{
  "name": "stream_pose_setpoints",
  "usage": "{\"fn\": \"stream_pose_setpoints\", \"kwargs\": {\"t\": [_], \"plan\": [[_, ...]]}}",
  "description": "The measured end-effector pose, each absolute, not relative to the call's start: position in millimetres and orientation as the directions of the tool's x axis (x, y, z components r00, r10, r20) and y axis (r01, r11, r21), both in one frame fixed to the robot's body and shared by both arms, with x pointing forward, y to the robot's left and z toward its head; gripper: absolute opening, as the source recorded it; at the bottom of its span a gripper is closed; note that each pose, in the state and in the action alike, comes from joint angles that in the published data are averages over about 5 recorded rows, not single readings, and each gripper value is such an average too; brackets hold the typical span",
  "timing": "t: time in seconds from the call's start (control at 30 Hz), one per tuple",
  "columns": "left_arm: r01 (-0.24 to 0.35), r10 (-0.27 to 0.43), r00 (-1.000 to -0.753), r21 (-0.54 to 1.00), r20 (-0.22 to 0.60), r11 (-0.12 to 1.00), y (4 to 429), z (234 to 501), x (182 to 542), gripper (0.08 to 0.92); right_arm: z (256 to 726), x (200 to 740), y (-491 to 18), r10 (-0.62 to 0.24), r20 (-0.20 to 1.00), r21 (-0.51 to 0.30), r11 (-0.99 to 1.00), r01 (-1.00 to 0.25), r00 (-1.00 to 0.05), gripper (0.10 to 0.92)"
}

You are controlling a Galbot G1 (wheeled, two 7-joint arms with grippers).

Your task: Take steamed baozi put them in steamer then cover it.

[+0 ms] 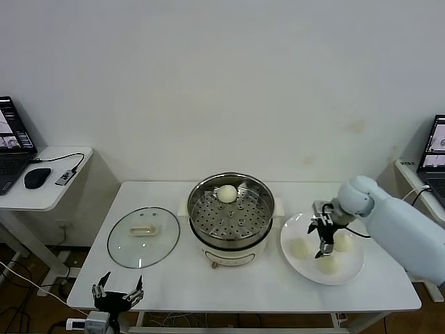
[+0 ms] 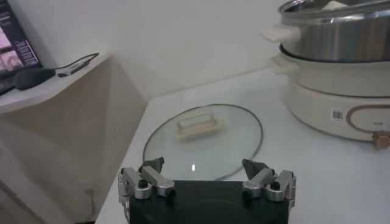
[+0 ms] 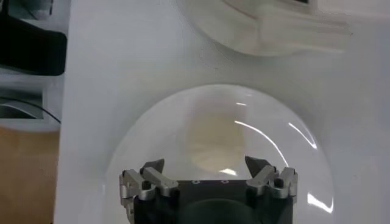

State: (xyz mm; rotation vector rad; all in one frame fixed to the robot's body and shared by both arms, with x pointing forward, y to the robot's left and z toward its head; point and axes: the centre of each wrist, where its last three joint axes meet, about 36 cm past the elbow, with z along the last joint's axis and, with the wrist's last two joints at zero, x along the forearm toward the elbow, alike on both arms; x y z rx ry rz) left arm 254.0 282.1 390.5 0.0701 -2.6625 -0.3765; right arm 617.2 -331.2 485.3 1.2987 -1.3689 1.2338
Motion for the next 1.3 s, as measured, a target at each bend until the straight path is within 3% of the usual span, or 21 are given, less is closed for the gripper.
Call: {"fn": "stream_pose_setpoints", "kwargs": {"t": [1.03,1.13,1.3], "plan": [[0.013,-0.112,-0.890,0.271,0.441,0.963,284,380,259,0.823,446,632,-313,-0.127,0.988,-0.095,-0.034,-0.995,-0.090,0.823],[0.013,-0.112,-0.890,0.270,0.442,0.963,283,380,259,0.823,444,633,-313,-0.129,0.988,-0.094,-0.030,-0.995,-0.089,0.792],[0.013,-0.112,-0.889,0.268,0.444,0.963,283,379,259,0.823,444,634,-314,-0.136,0.987,-0.094,-0.023,-0.995,-0.090,0.658]]}}
